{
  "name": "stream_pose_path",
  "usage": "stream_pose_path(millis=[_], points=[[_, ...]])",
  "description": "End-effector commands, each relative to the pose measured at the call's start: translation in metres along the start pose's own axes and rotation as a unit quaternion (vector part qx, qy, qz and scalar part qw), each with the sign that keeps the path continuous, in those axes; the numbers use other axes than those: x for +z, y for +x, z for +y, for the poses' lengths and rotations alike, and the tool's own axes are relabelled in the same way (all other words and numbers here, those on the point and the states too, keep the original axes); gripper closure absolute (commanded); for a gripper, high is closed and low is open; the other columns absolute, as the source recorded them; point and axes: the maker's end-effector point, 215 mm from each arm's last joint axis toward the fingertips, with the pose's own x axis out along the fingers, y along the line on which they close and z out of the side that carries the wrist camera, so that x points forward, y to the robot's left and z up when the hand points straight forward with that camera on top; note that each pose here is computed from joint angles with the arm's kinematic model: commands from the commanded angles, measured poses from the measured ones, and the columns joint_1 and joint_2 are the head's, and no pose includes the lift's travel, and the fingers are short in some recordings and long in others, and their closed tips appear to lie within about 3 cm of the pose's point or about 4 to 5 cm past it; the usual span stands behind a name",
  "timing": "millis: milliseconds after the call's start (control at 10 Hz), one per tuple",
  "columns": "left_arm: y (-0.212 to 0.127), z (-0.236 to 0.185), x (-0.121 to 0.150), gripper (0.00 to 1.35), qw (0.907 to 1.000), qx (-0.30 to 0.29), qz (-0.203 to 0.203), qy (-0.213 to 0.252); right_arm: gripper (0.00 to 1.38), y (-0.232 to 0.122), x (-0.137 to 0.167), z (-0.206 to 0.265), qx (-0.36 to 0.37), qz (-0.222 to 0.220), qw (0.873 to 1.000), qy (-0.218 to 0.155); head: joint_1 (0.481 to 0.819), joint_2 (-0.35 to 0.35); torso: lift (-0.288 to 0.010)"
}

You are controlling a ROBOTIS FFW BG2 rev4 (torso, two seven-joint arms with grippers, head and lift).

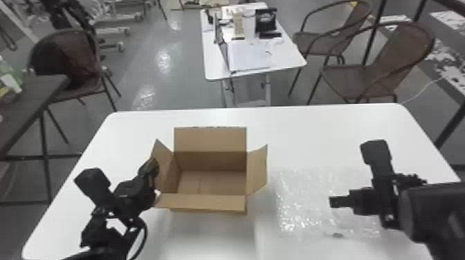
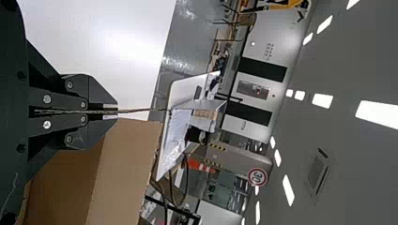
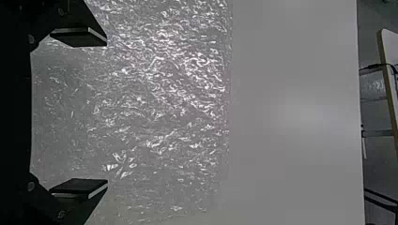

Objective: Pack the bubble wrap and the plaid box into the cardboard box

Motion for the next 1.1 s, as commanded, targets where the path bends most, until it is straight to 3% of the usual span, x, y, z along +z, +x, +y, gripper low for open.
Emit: stream_pose_path(millis=[0,200,300,400,600,1000], points=[[0.001,-0.002,-0.001,1.21,1.0000,-0.001,0.000,0.000,0.22,0.013,-0.006,0.008,0.018,0.009,1.000,0.013,0.695,0.140,-0.065],[0.001,-0.003,-0.001,1.21,1.0000,-0.001,-0.002,0.000,0.24,0.029,0.007,0.027,0.050,-0.006,0.999,0.014,0.695,0.157,-0.065],[0.001,-0.003,-0.002,1.21,1.0000,-0.002,-0.002,-0.001,0.51,0.026,0.013,0.033,0.053,-0.007,0.999,0.006,0.695,0.163,-0.065],[0.001,-0.003,-0.002,1.21,1.0000,-0.002,-0.002,0.000,1.01,0.024,0.015,0.037,0.060,-0.011,0.998,0.009,0.695,0.173,-0.065],[0.000,-0.002,-0.003,1.21,1.0000,-0.001,-0.001,0.000,1.28,0.017,0.019,0.043,0.083,-0.024,0.996,0.038,0.695,0.182,-0.065],[0.000,-0.002,-0.004,1.21,1.0000,-0.001,-0.002,0.001,1.29,0.011,0.023,0.051,0.116,-0.047,0.989,0.077,0.695,0.194,-0.065]])
